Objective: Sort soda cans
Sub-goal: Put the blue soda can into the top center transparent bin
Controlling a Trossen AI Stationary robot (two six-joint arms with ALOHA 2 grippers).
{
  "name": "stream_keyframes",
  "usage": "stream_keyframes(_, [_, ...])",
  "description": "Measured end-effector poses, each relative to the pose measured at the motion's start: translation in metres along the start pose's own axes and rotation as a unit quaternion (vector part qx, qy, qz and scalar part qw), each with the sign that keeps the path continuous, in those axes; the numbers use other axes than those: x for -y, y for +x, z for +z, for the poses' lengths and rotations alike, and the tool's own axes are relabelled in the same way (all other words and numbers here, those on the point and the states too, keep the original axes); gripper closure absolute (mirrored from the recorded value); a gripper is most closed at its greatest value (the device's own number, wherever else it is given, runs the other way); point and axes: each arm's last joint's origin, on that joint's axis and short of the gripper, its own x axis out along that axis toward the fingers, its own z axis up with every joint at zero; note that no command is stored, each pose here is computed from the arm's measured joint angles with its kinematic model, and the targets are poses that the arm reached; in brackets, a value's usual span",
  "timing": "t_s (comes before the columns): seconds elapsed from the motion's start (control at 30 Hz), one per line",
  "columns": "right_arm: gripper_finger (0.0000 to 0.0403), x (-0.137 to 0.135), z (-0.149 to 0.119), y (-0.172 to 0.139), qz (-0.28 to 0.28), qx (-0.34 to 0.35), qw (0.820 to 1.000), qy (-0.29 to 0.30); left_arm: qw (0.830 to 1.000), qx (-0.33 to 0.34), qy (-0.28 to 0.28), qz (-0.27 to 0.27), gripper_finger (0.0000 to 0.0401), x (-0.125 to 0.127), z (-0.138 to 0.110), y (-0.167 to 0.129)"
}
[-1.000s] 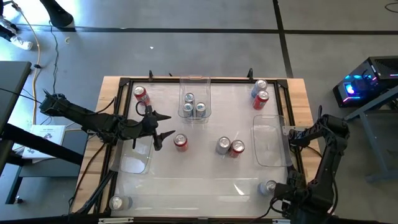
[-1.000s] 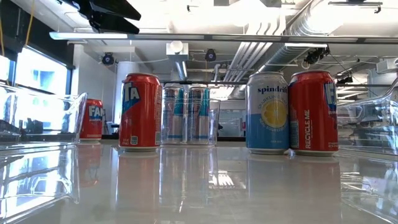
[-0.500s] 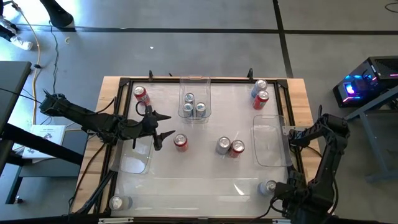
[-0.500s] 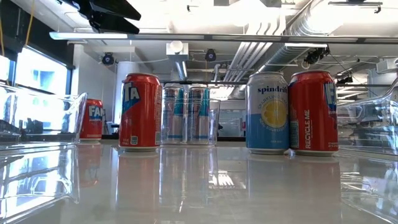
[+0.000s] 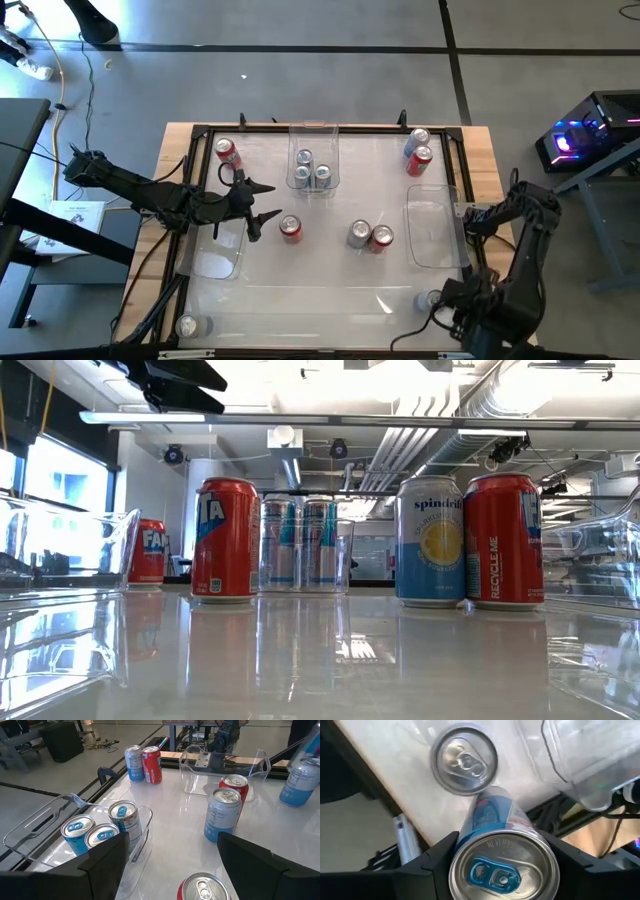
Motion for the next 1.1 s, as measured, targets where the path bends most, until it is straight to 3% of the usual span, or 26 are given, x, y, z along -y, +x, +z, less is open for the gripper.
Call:
stream_keyframes(0.17, [0.0189,0.003,0.014,-0.020,0.045,0.017,0.999,0.009,1.000,0.000,0.000,0.000,0.0106,0.000,0.000,0.000])
stream_keyframes(0.43, [0.0189,0.014,0.031,-0.033,0.071,0.028,0.997,0.015,1.000,0.000,0.000,0.000,0.0106,0.000,0.000,0.000])
stream_keyframes(0.77, [0.0189,0.016,0.032,-0.034,0.072,0.032,0.997,0.022,1.000,0.000,0.004,0.000,0.0106,0.000,0.000,0.000])
stream_keyframes(1.1, [0.0189,0.018,0.045,-0.039,0.071,0.088,0.994,0.006,1.000,0.000,0.009,0.000,0.0106,0.000,0.000,0.000])
